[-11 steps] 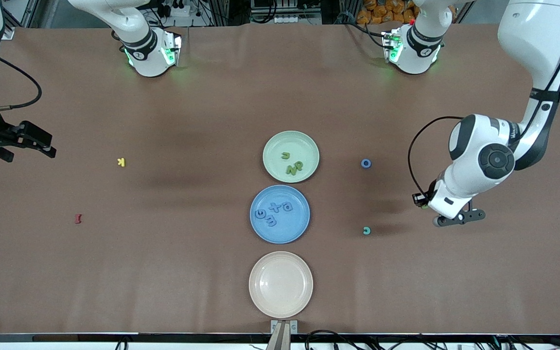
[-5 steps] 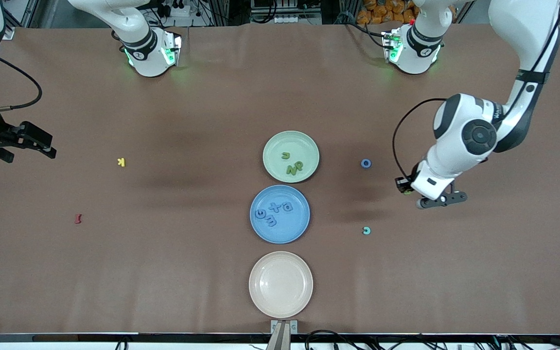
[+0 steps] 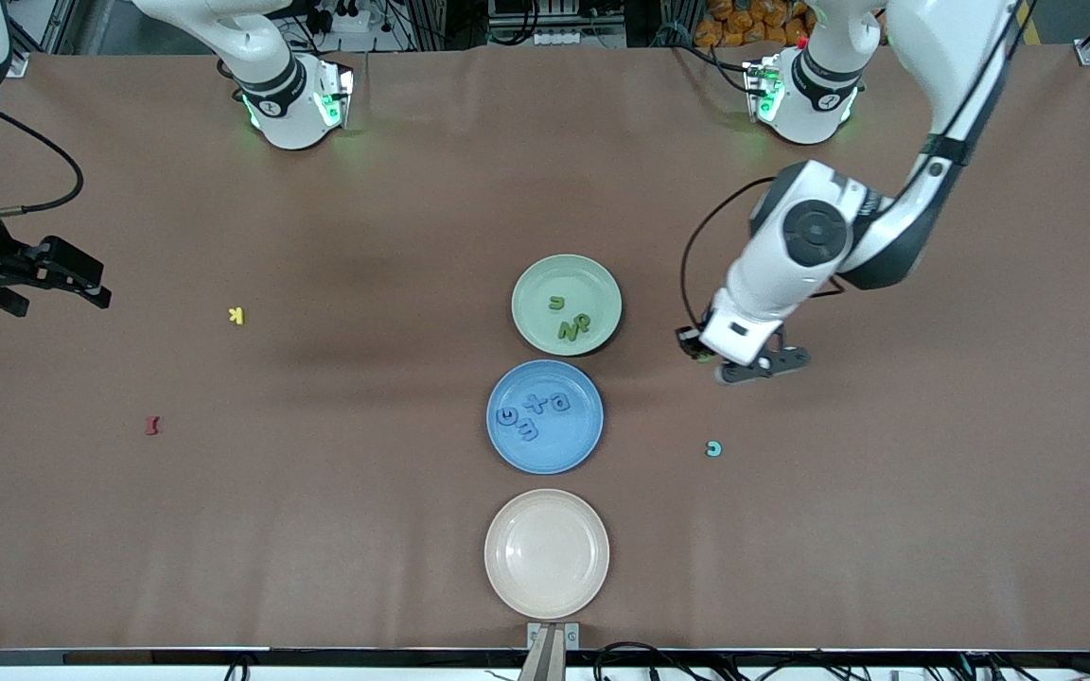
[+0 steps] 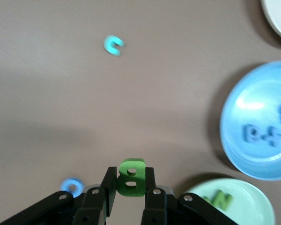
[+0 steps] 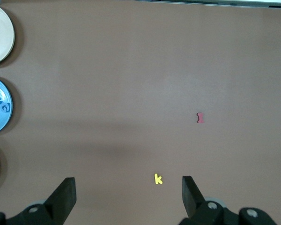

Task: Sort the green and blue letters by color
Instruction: 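Carry B to the green plate and open the left gripper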

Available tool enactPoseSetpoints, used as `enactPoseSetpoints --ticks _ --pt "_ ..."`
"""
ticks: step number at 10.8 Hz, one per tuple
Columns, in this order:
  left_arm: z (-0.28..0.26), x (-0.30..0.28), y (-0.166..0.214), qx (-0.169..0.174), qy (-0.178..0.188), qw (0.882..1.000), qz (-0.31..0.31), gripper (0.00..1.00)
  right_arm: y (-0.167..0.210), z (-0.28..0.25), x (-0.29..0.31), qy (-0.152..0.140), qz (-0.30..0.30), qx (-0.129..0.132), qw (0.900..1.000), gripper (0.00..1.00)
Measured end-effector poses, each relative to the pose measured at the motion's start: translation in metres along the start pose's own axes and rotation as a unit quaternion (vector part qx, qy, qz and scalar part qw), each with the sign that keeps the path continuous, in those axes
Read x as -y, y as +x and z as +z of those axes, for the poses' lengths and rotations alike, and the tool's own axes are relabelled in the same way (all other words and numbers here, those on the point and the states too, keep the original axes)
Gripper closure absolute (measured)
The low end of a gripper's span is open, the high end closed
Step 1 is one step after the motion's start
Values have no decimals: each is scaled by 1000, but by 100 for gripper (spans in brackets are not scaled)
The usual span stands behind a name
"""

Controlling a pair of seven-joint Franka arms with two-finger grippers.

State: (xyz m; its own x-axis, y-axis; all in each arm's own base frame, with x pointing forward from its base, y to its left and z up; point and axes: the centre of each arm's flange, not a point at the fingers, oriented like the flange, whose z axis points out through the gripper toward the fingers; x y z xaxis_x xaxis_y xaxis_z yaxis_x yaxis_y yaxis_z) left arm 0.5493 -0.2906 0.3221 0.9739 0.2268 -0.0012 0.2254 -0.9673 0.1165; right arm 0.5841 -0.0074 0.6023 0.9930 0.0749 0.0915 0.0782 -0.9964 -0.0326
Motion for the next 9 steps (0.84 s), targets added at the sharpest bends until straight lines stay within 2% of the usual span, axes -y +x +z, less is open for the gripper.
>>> enactPoseSetpoints --ticks 4,6,8,9 --pt "29 -76 -63 27 -4 1000 -1 72 0 0 1 0 -1 0 1000 0" --pt "48 -111 -107 32 9 999 -14 72 0 0 1 0 -1 0 1000 0" --pt "73 -138 -149 18 33 999 -25 66 0 0 1 0 -1 0 1000 0" --pt "85 -144 -160 7 45 998 -34 59 0 0 1 0 -1 0 1000 0"
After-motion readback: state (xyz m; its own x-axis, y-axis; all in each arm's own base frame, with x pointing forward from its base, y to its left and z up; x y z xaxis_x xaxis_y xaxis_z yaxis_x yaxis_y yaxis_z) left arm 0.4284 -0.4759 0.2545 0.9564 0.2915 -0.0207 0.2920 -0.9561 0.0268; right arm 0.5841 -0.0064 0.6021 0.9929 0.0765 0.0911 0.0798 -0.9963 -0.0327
